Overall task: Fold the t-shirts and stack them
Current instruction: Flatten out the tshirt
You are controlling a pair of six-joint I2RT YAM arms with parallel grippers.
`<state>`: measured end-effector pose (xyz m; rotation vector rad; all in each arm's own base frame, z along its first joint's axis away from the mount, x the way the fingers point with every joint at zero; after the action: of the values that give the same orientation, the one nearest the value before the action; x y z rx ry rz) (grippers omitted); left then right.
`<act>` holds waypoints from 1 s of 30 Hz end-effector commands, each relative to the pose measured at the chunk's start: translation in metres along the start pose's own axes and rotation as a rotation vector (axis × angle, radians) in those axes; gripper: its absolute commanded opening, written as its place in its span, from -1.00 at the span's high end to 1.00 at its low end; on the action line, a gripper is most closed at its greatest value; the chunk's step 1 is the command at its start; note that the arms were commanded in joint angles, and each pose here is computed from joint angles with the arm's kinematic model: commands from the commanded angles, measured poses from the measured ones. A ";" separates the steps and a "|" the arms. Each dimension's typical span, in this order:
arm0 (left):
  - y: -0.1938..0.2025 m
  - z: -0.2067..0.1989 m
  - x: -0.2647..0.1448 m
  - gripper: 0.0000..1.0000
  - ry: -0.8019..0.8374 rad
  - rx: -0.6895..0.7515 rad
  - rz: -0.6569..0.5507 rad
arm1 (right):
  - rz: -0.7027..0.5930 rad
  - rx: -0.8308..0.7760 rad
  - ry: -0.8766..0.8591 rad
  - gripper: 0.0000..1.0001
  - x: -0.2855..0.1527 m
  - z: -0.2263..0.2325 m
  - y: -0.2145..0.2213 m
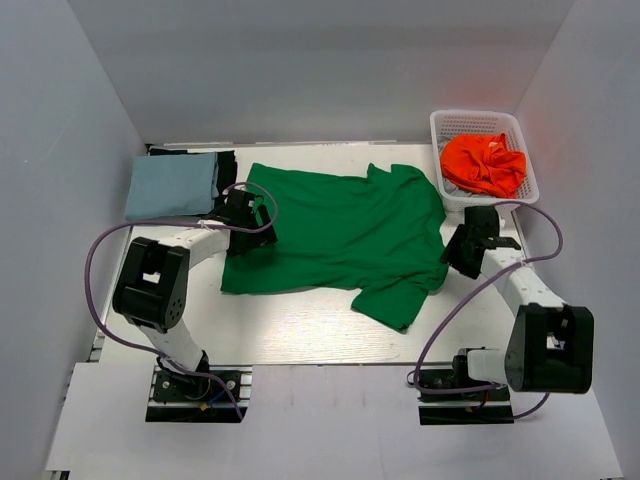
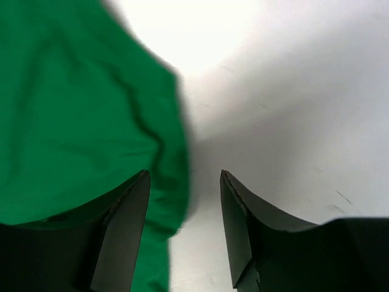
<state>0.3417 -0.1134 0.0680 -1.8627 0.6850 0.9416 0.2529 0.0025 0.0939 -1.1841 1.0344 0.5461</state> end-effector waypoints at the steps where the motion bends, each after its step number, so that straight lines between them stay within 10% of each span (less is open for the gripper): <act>1: 0.032 0.028 -0.003 -1.00 -0.111 0.003 0.126 | -0.183 -0.049 -0.240 -0.12 -0.023 0.032 -0.041; 14: -0.041 -0.034 -0.025 -1.00 0.081 0.048 -0.032 | -0.028 -0.154 -0.365 -0.81 0.034 0.086 -0.058; 30: -0.090 -0.061 0.094 -1.00 -0.059 0.132 0.025 | 0.060 -0.174 -0.216 -0.81 0.109 0.110 -0.113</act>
<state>0.4878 -0.1477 0.0723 -1.7997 0.7133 0.8246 0.4176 0.0580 0.0712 -1.1566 0.8109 0.8078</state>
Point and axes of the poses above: each gripper's point midway between its finger pads, its own x axis out along the fingers, its own z axis along the line the jaws close on, y = z × x, the point moved 5 cm from there along -x, back along the fingers, and after that the axes turned 8 degrees about -x, right-handed, at the moved point
